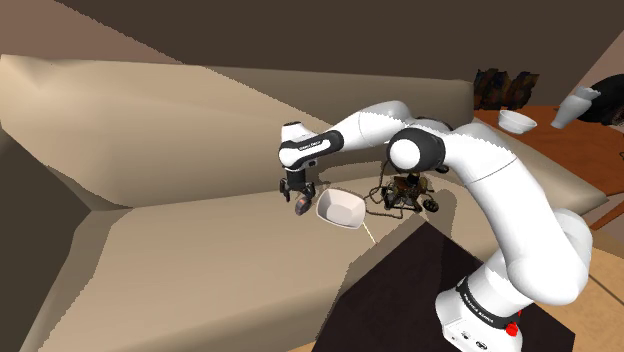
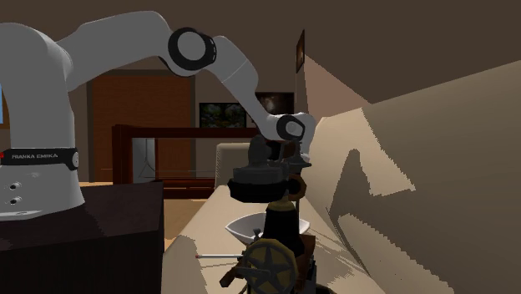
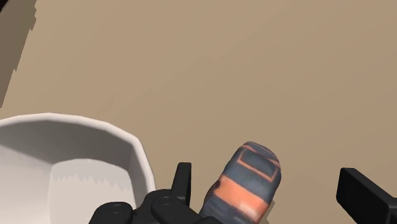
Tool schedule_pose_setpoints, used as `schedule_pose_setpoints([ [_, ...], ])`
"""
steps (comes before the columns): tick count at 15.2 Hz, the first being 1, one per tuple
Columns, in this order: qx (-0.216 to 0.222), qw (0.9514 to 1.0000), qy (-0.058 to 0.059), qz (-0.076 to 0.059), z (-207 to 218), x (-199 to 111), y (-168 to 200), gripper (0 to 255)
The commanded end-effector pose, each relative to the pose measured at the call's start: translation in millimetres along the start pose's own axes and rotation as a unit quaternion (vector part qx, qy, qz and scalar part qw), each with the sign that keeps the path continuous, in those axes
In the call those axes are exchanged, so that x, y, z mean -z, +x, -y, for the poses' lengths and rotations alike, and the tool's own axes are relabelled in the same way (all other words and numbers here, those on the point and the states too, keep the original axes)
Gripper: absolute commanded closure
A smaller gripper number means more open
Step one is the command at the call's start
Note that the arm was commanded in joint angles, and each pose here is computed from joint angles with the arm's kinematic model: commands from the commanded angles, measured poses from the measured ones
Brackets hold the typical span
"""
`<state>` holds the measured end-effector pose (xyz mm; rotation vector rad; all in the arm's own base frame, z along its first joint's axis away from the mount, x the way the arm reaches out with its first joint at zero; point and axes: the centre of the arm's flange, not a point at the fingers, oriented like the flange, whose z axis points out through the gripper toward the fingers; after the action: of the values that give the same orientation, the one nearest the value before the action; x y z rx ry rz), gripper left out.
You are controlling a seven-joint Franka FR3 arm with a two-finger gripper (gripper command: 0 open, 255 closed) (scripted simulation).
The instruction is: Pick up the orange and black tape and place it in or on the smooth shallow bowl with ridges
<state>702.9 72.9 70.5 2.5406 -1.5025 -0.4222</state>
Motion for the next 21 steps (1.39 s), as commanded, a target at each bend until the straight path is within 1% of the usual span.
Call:
schedule_pose_setpoints([
  [1,0.000,1.0000,0.000,0.000,0.0,0.0,0.0,0],
  [2,0.000,1.0000,0.000,0.000,0.0,0.0,0.0,255],
  [11,0.000,1.0000,0.000,0.000,0.0,0.0,0.0,255],
  [21,0.000,1.0000,0.000,0.000,-14.6,50.0,-8.4,255],
])
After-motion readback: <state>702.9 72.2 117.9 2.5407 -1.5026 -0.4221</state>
